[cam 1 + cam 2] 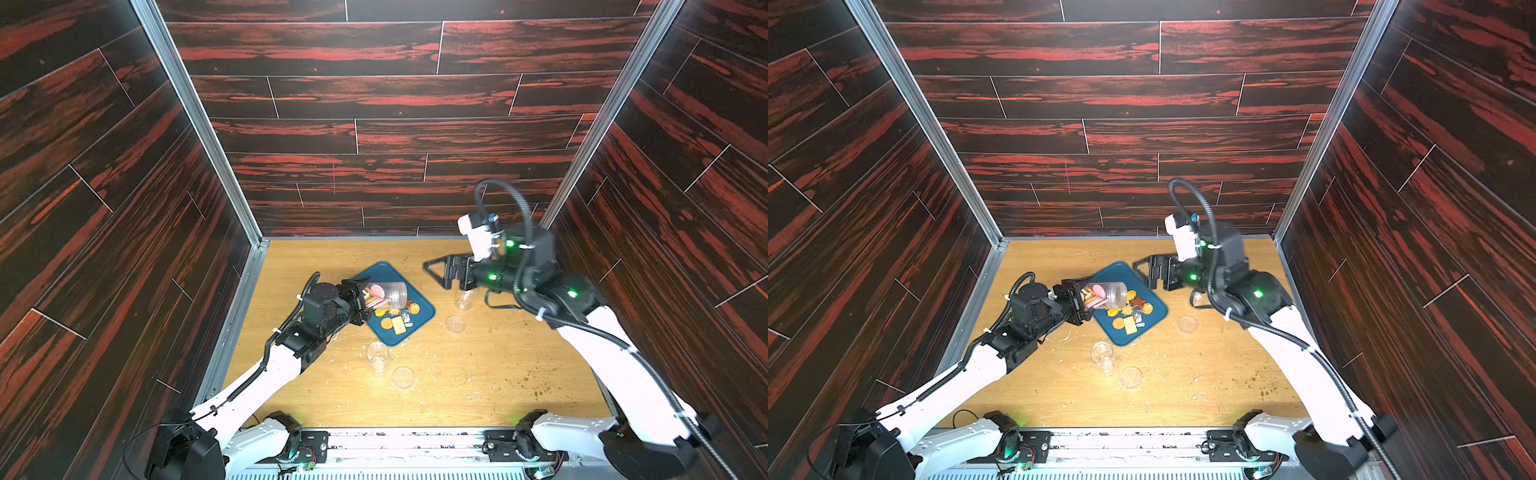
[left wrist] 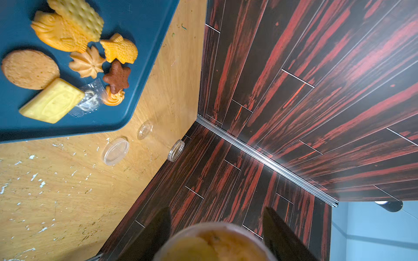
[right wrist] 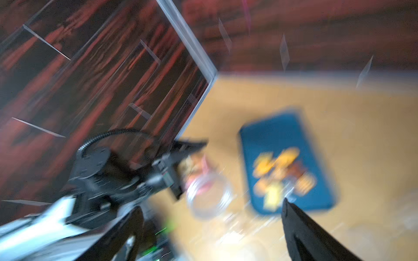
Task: Pour the cookies out of the jar
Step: Unscrew the lid from the jar.
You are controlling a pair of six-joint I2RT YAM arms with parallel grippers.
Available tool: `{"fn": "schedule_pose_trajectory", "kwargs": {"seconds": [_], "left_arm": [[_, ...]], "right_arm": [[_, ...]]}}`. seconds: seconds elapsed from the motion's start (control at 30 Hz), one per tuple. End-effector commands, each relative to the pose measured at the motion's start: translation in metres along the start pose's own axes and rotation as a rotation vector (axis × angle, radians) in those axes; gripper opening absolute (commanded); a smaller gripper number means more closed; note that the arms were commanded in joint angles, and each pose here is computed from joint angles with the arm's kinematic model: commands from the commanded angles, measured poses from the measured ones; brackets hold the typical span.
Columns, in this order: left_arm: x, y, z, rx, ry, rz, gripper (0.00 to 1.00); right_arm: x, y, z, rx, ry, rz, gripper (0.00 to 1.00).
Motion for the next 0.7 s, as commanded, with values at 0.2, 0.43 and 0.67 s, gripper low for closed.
{"fn": "schedule_pose_trajectory", "kwargs": {"seconds": [0.2,0.43,0.67], "left_arm": [[0.015,-0.022,0.012,-0.017,0.024,0.078,0.59],[0.017,-0.023,0.007,-0.009,0.030,0.082,0.59],[0.018,-0.029,0.005,-0.008,0.042,0.096,0.59]], "right_arm": [[-0.009,0.000,0.034,-0.561,0.142,-0.257,0.98],[-0.022,0.000,0.048,-0.634,0.209,-0.272,0.98],[-0.043,0.023,0.046,-0.604,0.259,-0.314,0.98]]}}
Point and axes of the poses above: each gripper's point midway between its finger pads, its own x axis back along the fingers, its own y axis along the line the jaws close on, z = x × y, the point moved 2 cm from there along x, back along the fingers, and after that the axes turned 11 degrees about x, right-handed, at the moved point
